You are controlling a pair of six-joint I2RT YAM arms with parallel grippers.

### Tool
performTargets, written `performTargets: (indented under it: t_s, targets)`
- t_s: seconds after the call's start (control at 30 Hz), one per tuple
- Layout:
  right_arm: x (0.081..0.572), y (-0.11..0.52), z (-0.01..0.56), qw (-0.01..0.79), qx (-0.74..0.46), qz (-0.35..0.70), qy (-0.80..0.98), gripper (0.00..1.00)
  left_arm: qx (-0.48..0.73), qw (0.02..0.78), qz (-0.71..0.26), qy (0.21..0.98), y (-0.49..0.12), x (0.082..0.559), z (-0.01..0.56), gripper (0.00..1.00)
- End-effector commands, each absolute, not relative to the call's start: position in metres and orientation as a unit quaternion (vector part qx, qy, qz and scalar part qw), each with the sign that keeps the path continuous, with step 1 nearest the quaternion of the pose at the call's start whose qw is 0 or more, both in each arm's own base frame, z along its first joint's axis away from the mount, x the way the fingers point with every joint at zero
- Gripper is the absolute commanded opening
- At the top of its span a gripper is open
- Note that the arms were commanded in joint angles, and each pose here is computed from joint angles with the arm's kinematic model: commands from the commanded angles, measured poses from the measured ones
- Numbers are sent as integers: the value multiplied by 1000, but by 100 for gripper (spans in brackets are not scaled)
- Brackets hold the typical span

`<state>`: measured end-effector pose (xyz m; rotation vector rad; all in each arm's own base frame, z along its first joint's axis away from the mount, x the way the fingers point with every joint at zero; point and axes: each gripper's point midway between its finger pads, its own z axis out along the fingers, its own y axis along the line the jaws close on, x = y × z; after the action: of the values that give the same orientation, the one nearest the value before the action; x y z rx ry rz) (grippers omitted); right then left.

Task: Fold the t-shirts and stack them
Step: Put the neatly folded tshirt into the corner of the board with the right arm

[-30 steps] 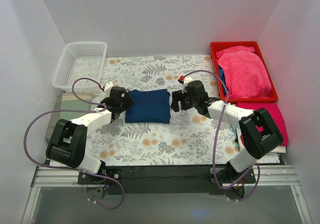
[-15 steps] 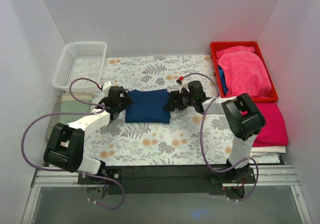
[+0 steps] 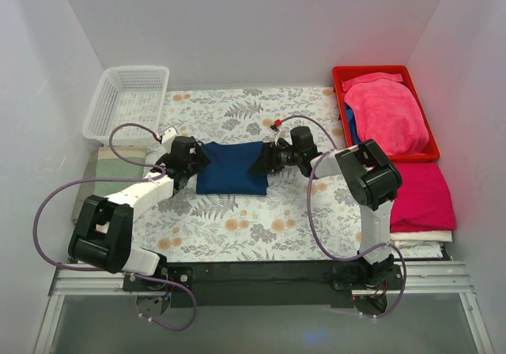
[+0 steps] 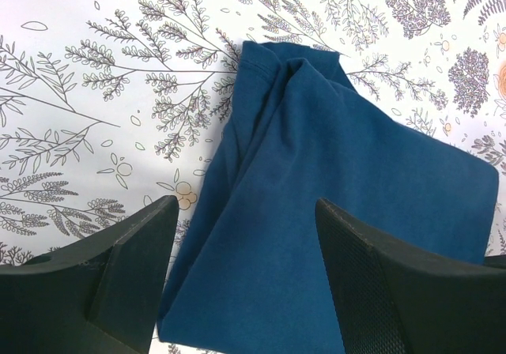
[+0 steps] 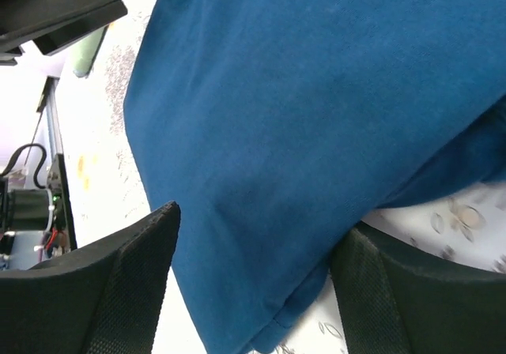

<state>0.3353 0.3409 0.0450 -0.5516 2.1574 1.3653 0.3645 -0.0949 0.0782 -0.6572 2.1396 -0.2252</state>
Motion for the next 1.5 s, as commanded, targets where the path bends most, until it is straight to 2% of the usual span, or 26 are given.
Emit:
performTargets:
  t_s: [0.0, 0.07, 0.1, 0.2, 0.23, 0.3, 0.33, 0.57, 0.7, 0.97, 1.2, 1.3, 1.47]
  targets:
    - [301, 336, -4, 171, -179, 485, 839, 75, -270, 451, -92, 846, -89, 364, 94, 68]
    - [299, 336, -6, 172, -179, 481, 841, 68, -270, 453, -90, 845, -88, 364, 95, 68]
    - [299, 334, -8, 170, -177, 477, 844, 54, -270, 454, -90, 844, -88, 364, 96, 68]
    - [297, 329, -11, 166, -177, 463, 853, 29, -272, 456, -93, 842, -88, 365, 99, 68]
    - [297, 327, -12, 165, -176, 456, 856, 16, -272, 456, -93, 842, -88, 364, 100, 68]
    - [296, 322, -14, 166, -179, 439, 865, 3, -273, 456, -95, 842, -89, 364, 100, 68]
    - [295, 319, -16, 166, -178, 430, 869, 1, -274, 458, -96, 840, -88, 364, 102, 68]
    - [288, 271, -6, 187, -187, 309, 914, 1, -276, 463, -99, 837, -88, 363, 109, 68]
    - [277, 218, -6, 181, -170, 182, 951, 1, -277, 464, -106, 834, -90, 364, 112, 68]
    - [253, 129, 13, 166, -126, 23, 978, 1, -279, 466, -118, 831, -92, 363, 116, 67]
    - [261, 71, 71, 201, -70, -70, 974, 1, -273, 473, -131, 827, -97, 366, 127, 67]
    - [265, 68, 89, 228, -56, -52, 971, 1, -275, 474, -149, 823, -101, 367, 132, 66]
    - [272, 54, 119, 254, -35, -83, 963, 1, -273, 477, -159, 820, -104, 367, 135, 66]
